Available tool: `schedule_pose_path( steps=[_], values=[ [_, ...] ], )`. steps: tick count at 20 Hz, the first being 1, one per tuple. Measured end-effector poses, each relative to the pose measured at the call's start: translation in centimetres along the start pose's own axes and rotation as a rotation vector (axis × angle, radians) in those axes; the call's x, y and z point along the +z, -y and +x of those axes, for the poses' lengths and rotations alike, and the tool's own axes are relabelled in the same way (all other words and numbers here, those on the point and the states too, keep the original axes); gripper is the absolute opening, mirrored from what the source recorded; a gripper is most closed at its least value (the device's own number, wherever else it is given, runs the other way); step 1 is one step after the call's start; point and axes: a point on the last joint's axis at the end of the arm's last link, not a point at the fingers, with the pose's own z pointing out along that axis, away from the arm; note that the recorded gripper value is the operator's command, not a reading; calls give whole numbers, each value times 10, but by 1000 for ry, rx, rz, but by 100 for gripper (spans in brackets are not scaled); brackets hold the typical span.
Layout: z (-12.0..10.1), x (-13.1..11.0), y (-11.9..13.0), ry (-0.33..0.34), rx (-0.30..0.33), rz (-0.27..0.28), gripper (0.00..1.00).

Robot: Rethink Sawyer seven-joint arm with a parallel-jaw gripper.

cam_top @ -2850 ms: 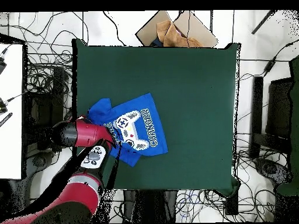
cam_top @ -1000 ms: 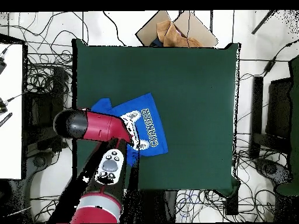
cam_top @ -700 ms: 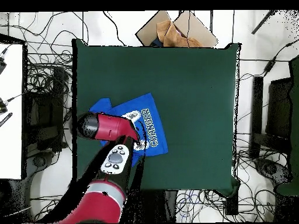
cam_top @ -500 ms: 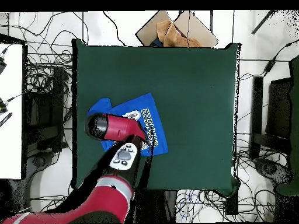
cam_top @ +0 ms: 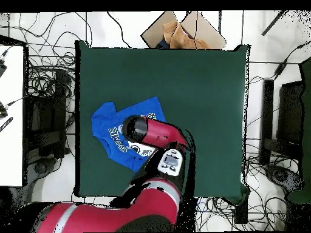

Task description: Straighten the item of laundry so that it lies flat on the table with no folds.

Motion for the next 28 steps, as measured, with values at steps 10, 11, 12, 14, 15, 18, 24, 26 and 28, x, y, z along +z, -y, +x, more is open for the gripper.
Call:
schedule_pose_path(
  steps=[10, 11, 12, 14, 15, 18, 24, 26, 28],
  values=[
    [-100, -14, 88, 30, 120, -11, 100],
    [-109, -14, 98, 31, 129, -8, 100],
    [-115, -14, 106, 33, 134, -6, 100],
    [-123, -13, 118, 34, 139, -3, 100],
    [-127, -13, 124, 32, 137, -5, 100],
    [-126, -12, 127, 22, 130, -10, 100],
    [-111, -12, 118, 1, 83, -30, 100],
    [-103, -11, 114, -6, 61, -35, 100],
    [-95, -11, 110, -15, 40, -41, 100]
  ],
)
